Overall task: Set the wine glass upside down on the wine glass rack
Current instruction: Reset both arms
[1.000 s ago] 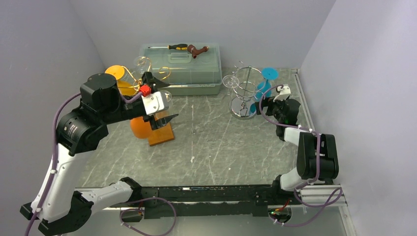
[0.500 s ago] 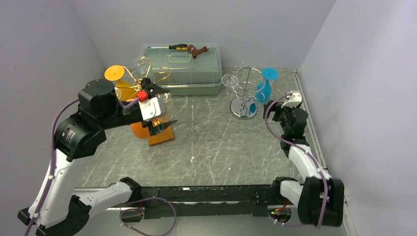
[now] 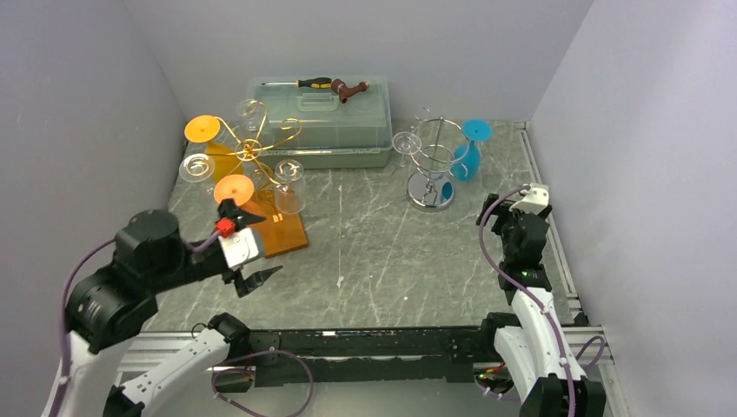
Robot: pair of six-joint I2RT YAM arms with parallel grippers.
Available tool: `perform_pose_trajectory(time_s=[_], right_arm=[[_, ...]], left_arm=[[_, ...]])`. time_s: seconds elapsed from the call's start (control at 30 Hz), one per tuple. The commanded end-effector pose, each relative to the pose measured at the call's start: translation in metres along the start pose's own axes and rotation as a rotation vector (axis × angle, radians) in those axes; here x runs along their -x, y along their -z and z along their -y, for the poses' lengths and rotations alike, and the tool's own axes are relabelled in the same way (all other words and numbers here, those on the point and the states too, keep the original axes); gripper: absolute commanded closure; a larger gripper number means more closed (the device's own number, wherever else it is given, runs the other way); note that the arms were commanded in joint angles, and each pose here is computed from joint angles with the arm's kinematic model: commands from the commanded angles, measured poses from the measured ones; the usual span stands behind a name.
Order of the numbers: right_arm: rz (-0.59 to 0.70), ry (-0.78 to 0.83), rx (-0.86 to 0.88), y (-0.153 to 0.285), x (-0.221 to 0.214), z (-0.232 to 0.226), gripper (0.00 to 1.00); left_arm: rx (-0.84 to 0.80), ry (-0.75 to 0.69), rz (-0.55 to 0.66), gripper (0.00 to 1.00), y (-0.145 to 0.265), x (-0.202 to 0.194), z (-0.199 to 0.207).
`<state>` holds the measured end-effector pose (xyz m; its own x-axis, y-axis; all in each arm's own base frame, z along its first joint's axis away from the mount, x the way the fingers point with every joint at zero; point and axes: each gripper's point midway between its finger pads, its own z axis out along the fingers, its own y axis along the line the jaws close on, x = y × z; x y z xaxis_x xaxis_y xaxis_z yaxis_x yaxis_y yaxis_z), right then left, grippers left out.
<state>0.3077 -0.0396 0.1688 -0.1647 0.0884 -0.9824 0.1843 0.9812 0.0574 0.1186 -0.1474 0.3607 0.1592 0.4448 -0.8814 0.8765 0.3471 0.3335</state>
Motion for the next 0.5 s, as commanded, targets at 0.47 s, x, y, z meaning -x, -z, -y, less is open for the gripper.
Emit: perform_pose_trajectory(time_s=[0.47], right_arm=[[-0.057,-0.061,-0.152,-0.006,0.002,0.023,0.00]], left_arm=[[0.784,0.019,-0.174,0.01,0.124,-0.002,-0.101]])
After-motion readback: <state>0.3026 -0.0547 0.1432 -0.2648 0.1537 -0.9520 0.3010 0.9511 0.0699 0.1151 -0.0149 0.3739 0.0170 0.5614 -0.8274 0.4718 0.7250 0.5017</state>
